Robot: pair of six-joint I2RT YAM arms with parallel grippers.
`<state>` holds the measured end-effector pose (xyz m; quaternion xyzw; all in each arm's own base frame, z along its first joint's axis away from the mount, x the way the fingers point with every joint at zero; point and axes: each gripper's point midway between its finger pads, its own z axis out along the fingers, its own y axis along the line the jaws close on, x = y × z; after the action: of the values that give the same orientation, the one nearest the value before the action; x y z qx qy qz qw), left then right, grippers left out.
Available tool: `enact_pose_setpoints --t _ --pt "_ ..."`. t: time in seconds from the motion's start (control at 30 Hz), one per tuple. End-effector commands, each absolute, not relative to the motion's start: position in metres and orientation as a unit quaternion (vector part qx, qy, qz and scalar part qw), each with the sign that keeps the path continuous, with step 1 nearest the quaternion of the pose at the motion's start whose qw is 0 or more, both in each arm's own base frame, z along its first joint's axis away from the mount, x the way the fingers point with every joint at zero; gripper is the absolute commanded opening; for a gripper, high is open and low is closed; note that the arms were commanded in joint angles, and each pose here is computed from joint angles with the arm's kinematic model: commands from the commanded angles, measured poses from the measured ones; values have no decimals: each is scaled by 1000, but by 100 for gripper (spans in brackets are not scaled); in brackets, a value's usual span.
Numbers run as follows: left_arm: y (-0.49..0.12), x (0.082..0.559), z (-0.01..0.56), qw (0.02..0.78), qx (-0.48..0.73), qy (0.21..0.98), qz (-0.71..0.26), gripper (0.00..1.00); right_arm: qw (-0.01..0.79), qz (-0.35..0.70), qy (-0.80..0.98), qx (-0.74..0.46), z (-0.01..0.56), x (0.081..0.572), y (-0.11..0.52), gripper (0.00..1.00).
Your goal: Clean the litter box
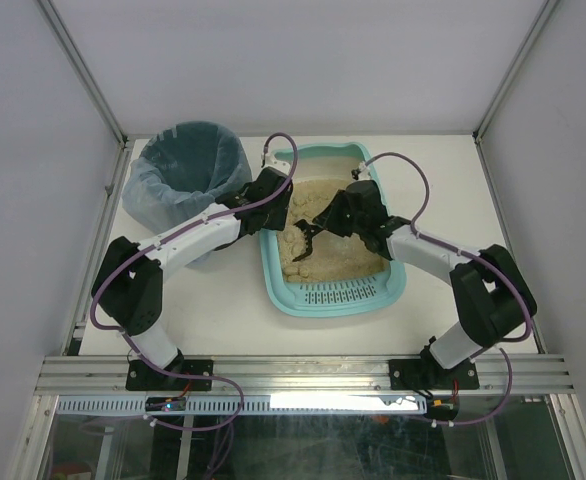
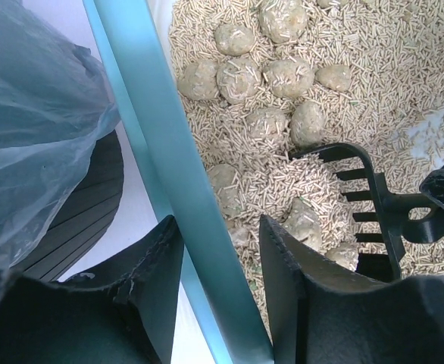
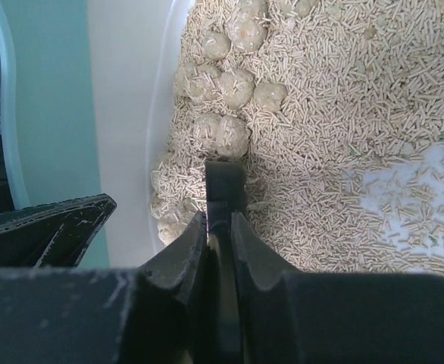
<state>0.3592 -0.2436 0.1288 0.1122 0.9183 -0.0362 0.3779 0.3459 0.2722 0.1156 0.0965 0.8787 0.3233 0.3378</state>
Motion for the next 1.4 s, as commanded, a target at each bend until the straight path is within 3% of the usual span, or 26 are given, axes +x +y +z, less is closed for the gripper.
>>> enact_pose_setpoints --t 0.0,0.27,0.53,0.87,1.37 --pt "-275 359 129 371 145 912 -97 42 275 357 889 74 101 311 296 0" --pt "-273 360 134 378 141 910 -95 43 317 379 862 116 141 316 269 0" --pt "-274 358 141 383 135 908 -103 53 343 408 833 148 177 317 244 0" --pt "-273 358 154 402 128 900 -114 59 363 418 814 177 191 314 215 0" --pt "-267 359 169 426 118 890 -113 60 362 489 763 217 199 299 187 0"
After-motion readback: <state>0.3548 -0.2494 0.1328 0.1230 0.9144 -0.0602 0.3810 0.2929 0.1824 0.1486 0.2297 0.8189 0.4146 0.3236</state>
